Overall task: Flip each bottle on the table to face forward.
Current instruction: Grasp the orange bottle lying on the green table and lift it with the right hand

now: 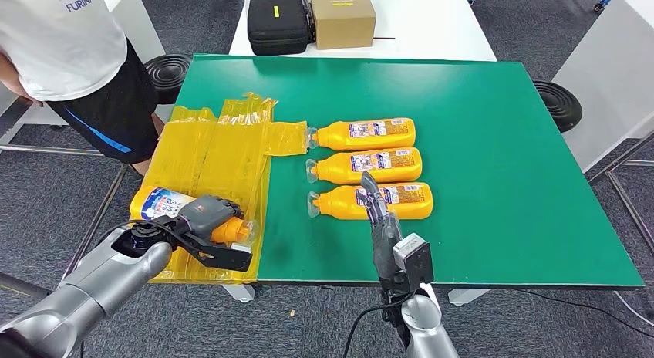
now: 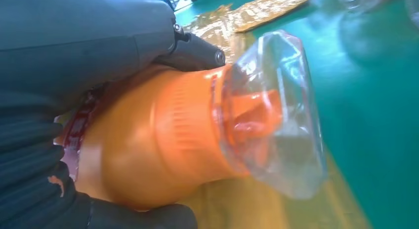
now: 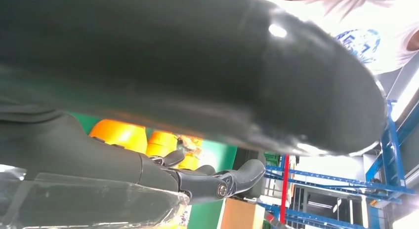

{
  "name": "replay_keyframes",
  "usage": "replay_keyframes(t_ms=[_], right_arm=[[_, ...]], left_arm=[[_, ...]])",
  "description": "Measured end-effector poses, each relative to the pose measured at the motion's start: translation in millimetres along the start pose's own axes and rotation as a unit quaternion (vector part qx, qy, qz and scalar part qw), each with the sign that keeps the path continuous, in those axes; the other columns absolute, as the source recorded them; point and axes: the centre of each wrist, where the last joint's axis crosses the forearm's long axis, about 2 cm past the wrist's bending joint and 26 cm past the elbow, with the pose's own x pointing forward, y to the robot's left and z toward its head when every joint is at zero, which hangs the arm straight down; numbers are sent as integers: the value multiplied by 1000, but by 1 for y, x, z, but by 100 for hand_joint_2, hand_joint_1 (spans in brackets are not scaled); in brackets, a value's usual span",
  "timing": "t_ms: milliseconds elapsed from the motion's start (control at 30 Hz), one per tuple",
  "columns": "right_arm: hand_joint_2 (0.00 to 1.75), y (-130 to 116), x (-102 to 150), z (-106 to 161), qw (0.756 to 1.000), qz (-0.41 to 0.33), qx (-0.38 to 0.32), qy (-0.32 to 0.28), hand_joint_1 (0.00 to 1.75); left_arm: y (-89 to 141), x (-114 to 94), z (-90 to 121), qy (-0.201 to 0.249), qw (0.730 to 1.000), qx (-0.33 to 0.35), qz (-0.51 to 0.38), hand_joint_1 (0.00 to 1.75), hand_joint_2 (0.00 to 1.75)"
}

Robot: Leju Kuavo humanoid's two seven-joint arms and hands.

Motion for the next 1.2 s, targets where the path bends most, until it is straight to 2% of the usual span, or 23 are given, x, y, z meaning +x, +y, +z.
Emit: replay_keyframes(t_ms=[67,867,1000,1100,1200], right_arm=[[0,-1,0,1,1000,0,-2,1,0],[0,-2,-2,7,1000,2,-9,8,0],[0,-3,-2,8,1000,2,-10,9,0],[0,-3,-2,9,1000,2,-12,11,0],[0,-4,-2,9,1000,2,-17,13,0]], left_arm=[[-1,1,-1,-3,1000,0,4,0,175],[-1,1,-4,-10,1000,-10,13,0,175],[-1,2,-4,-6,1000,6,6,0,0],[4,6,-4,-5,1000,27,-3,0,0],[17,8,-4,-9,999,34,-8,0,0]])
